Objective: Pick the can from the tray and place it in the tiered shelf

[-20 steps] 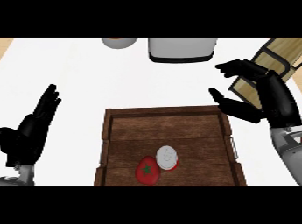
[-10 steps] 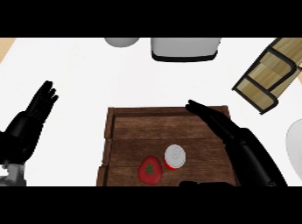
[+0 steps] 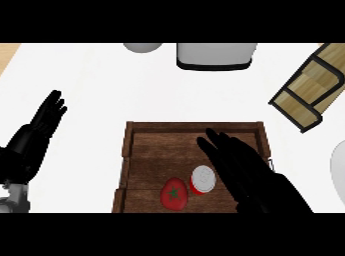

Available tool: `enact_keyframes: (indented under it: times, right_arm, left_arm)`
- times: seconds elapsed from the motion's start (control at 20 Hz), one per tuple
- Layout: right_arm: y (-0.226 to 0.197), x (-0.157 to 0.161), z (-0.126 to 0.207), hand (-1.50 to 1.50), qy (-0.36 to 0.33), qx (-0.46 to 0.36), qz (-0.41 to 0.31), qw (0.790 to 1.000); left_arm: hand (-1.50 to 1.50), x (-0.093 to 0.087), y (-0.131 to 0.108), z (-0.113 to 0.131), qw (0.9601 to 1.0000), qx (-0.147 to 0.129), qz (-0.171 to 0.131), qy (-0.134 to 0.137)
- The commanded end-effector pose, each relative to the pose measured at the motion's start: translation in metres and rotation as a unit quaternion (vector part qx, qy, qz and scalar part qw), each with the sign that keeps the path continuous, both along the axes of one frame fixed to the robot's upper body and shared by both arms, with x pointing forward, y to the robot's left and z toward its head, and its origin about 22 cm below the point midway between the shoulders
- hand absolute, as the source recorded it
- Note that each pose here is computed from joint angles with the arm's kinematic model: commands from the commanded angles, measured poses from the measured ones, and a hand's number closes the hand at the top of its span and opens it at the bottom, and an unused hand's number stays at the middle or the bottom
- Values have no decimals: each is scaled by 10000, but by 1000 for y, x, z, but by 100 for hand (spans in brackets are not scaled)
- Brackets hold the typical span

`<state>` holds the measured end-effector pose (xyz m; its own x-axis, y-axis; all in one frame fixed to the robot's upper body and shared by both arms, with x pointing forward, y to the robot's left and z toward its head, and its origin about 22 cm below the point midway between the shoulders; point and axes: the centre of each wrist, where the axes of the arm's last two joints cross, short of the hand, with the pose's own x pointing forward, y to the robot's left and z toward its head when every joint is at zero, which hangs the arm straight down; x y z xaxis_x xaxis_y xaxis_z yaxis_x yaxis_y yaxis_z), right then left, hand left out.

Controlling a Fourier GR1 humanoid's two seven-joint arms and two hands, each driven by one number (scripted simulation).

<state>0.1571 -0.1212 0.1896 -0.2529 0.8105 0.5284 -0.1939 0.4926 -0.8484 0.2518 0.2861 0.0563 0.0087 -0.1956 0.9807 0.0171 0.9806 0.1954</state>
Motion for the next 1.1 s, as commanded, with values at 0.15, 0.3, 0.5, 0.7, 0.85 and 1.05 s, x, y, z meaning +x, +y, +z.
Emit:
enact_keyframes:
  times: [0.15,0.3,0.5,0.7,0.85,1.05]
  right_arm:
    - [50,7,0,-150,567,-792,-435,9943]
    - [55,21,-8,-150,649,-1182,-537,9894]
    - [64,25,-30,-150,700,-1820,-618,9789]
    - [88,39,-24,-150,780,-1941,-648,9757]
    - [94,42,-33,-150,811,-2078,-683,9724]
    - [114,42,-50,-150,1034,-2328,-675,9647]
  left_arm:
    - [0,2,1,10,9999,-48,-25,-112]
    - [0,-2,-6,-2,9999,-45,-123,3]
    - [0,0,2,-1,10000,-26,1,-16]
    - [0,6,-4,10,10000,-30,-89,-24]
    - [0,-3,-2,7,9999,-48,-102,24]
    - [0,-5,-1,1,9999,15,-107,-5]
